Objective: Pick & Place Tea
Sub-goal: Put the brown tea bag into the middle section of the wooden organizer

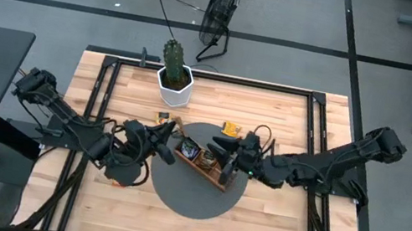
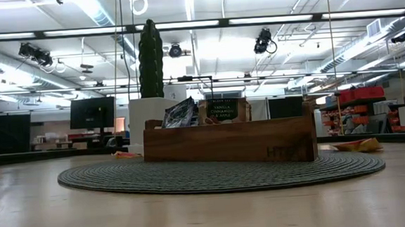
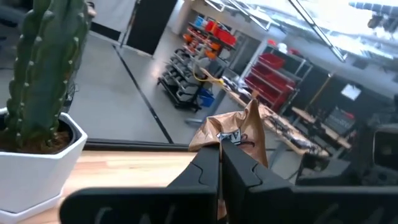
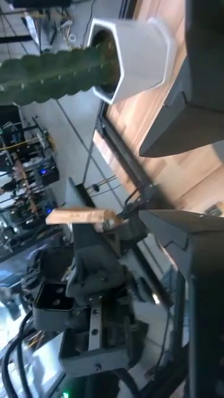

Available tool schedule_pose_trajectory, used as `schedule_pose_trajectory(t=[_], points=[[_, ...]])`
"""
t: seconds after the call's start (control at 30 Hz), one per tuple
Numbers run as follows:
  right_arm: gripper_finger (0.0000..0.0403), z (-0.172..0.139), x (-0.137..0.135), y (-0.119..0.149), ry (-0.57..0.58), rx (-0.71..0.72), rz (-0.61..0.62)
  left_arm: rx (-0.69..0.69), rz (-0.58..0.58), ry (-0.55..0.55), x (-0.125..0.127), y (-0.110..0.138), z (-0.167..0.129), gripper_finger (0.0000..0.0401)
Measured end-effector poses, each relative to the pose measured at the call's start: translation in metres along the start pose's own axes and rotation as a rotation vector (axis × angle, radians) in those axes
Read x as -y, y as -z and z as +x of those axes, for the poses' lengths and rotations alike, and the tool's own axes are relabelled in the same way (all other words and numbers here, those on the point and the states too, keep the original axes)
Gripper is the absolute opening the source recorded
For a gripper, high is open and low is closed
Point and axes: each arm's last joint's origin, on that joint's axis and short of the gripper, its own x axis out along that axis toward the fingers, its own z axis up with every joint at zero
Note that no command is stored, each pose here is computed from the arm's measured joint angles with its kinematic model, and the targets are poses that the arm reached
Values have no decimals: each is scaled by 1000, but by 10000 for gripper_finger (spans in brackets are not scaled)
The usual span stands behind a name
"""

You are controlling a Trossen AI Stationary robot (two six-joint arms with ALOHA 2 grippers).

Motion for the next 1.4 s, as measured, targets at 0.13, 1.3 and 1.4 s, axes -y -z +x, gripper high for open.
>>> schedule_pose_trajectory(t=[0.13,1.3,1.4], points=[[155,16,2,3,-48,37,35,-4,-66,-3,3,-3,10,3],[120,57,26,-3,-39,178,173,-70,-125,138,10,-24,73,3],[73,57,26,-4,-43,180,174,-70,-117,139,10,-24,73,3]])
